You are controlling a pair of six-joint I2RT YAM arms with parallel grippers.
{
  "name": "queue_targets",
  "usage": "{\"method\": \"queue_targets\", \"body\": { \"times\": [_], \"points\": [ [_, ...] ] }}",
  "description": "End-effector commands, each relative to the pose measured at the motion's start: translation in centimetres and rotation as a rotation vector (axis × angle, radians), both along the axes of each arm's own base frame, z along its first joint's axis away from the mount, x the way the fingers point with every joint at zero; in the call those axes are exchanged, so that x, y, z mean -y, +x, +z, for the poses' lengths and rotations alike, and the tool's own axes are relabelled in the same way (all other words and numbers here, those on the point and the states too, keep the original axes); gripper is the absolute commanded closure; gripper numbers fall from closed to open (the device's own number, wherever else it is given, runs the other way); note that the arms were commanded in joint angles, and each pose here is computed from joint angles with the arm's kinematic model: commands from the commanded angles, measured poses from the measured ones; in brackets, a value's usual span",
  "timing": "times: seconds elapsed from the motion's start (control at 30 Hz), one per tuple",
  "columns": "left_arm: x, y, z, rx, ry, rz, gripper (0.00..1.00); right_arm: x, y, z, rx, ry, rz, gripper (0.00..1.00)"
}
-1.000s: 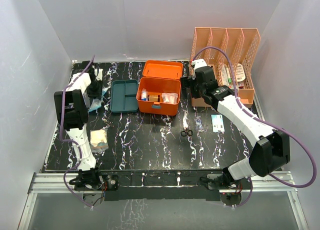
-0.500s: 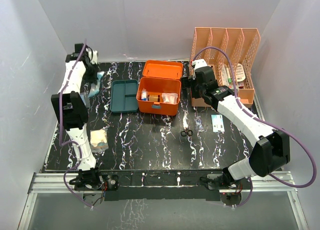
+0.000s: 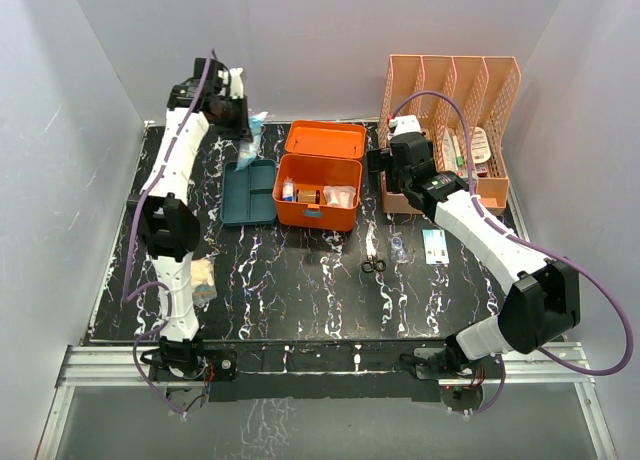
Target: Organize the medicine kit
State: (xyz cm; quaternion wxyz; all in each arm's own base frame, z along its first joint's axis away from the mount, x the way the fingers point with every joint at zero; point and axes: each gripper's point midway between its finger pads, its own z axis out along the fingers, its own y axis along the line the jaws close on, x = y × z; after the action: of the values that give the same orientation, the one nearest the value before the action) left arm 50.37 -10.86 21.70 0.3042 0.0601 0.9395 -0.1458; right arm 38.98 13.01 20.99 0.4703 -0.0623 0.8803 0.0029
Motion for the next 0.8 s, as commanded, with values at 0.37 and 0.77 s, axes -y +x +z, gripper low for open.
{"method": "queue_targets", "body": {
  "times": [0.37,0.77],
  "points": [
    [13.4,-1.3,7.1,0.088,-0.421,-0.094,0.91,0.9,0.2,2.5,0.084,0.029,-0.084,0.02],
    [21.2,-5.1,5.9,0.003,-0.531,-0.177,0.93,1.5,-0.2,2.6,0.092,0.033,-0.112,0.02]
  ]
}}
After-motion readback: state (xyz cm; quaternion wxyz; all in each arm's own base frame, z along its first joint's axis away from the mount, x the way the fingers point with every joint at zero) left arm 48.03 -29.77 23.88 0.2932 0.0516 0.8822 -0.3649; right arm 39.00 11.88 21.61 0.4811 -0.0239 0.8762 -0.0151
